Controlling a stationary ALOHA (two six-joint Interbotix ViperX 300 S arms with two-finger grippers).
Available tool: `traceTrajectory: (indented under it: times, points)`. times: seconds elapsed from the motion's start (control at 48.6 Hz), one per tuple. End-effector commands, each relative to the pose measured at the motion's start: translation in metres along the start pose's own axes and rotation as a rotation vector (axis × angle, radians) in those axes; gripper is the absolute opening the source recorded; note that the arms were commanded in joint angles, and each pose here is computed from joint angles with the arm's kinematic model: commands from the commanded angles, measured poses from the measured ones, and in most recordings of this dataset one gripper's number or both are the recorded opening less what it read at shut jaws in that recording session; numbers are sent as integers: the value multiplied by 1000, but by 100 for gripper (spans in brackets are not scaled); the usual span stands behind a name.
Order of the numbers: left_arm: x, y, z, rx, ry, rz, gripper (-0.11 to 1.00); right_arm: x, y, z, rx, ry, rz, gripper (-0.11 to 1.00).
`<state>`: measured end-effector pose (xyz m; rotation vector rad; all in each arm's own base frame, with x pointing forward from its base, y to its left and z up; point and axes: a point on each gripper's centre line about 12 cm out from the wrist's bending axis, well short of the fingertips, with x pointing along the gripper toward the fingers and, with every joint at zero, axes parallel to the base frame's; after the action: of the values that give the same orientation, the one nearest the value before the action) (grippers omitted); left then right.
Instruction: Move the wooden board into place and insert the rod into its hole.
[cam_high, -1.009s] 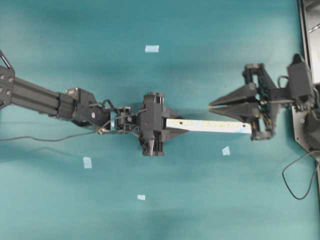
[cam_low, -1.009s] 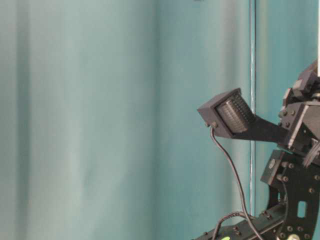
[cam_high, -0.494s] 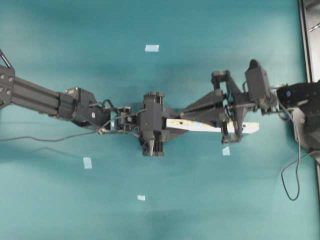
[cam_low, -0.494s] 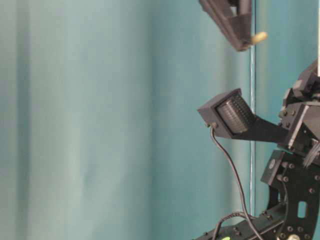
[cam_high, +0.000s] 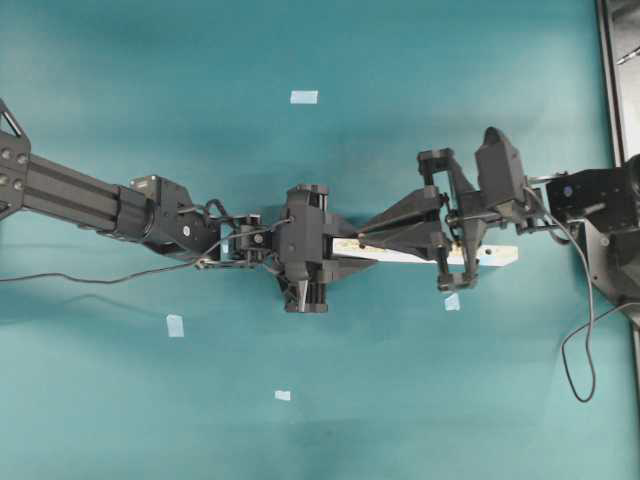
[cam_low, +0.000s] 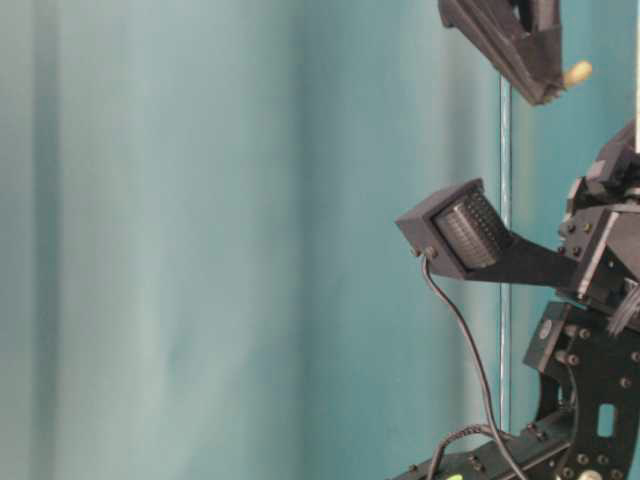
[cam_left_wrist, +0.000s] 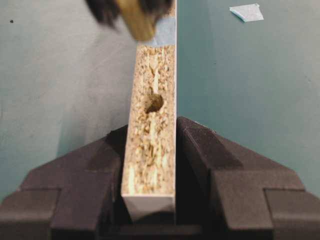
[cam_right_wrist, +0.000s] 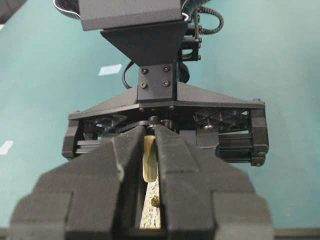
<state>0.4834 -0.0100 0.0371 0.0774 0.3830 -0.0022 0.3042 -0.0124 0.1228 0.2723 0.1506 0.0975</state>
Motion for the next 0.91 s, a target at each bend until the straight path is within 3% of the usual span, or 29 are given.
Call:
traceTrajectory:
  times: [0.0,0.885]
  points:
    - [-2,-13,-5,10,19,-28,27,5,0,2,-3,-11,7,9]
    - [-3,-13,-7,10,24,-28,27,10,-6,-14,-25,76,-24,9]
